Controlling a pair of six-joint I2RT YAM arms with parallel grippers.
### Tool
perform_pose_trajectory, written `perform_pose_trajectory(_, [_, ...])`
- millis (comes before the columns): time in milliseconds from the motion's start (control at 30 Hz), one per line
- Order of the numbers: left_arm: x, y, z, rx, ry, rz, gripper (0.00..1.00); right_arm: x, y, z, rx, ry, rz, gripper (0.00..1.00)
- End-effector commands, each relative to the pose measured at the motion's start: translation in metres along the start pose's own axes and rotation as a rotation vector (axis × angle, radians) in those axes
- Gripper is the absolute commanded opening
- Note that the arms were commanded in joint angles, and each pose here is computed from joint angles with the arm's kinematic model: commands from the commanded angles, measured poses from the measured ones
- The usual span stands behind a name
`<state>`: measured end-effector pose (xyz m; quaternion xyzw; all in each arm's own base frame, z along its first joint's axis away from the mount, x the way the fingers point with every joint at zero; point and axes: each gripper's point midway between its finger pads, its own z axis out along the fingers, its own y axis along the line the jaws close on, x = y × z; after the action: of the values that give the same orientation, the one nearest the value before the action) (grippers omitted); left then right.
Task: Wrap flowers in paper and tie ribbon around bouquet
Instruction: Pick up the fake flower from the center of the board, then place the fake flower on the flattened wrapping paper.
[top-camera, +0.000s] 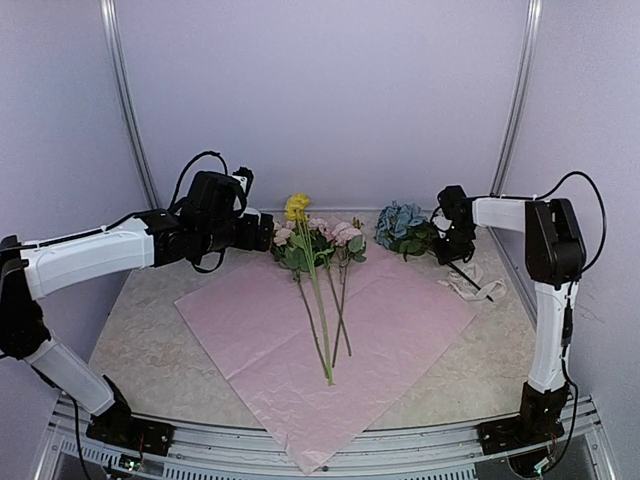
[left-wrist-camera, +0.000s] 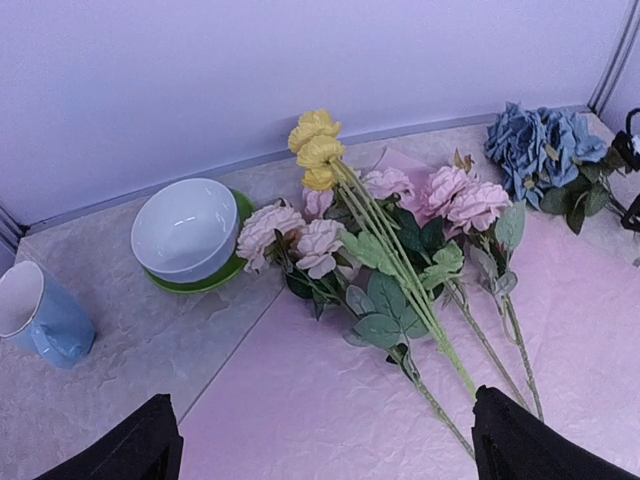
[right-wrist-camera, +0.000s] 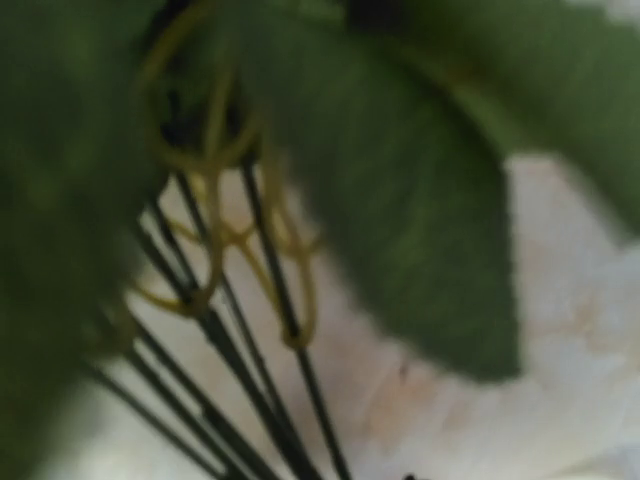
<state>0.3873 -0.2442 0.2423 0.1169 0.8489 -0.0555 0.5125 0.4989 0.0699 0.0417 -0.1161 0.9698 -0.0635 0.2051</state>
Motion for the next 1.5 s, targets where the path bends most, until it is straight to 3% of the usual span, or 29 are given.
perform_pose_trajectory(0, [-0.003, -0.017, -0.006, -0.027, -0.016, 0.108, 0.99, -0.001, -0.01, 0.011, 0.065, 0.031, -0.056, 0.33])
perform_pose_trajectory(133, [-0.003, -0.023, -0.008, -0.015, -0.023, 0.107, 0.99, -0.013, -0.013, 0.011, 0.08, -0.012, -0.094, 0.26])
perform_pose_trajectory(300, [-0.006, -0.021, -0.013, -0.046, -0.038, 0.108, 0.99, -0.02, -0.016, 0.015, 0.102, -0.012, -0.133, 0.29])
perform_pose_trajectory(367, [-0.006, -0.022, -0.015, -0.041, -0.044, 0.113, 0.99, -0.028, -0.014, 0.013, 0.086, -0.034, -0.147, 0.21])
perform_pose_trajectory(467, [-0.004, -0.023, -0.015, -0.046, -0.043, 0.117, 0.99, -0.034, -0.011, 0.011, 0.068, -0.049, -0.165, 0.0])
perform_pose_trajectory(633, [-0.005, -0.024, -0.018, -0.069, -0.051, 0.141, 0.99, -0.046, -0.023, -0.014, 0.116, -0.089, -0.147, 0.0])
perform_pose_trajectory(800, [-0.004, -0.028, -0.018, -0.068, -0.054, 0.152, 0.99, -0.07, -0.041, -0.083, 0.181, -0.244, -0.084, 0.0])
perform_pose_trajectory(967, [-0.007, -0.038, -0.022, -0.055, -0.069, 0.16, 0.99, -0.082, -0.063, -0.17, 0.262, -0.509, 0.031, 0.0])
perform_pose_trajectory(1133, [-0.009, -0.05, -0.028, -0.036, -0.094, 0.175, 0.99, -0.067, -0.094, -0.263, 0.404, -0.829, 0.167, 0.0])
perform_pose_trajectory(1300, [-0.011, -0.057, -0.036, -0.025, -0.119, 0.182, 0.99, -0.037, -0.057, -0.359, 0.191, -1.343, 0.11, 0.0])
perform_pose_trajectory(1467, [-0.013, -0.066, -0.045, 0.01, -0.147, 0.176, 0.99, -0.021, -0.02, -0.397, -0.04, -1.513, 0.013, 0.0])
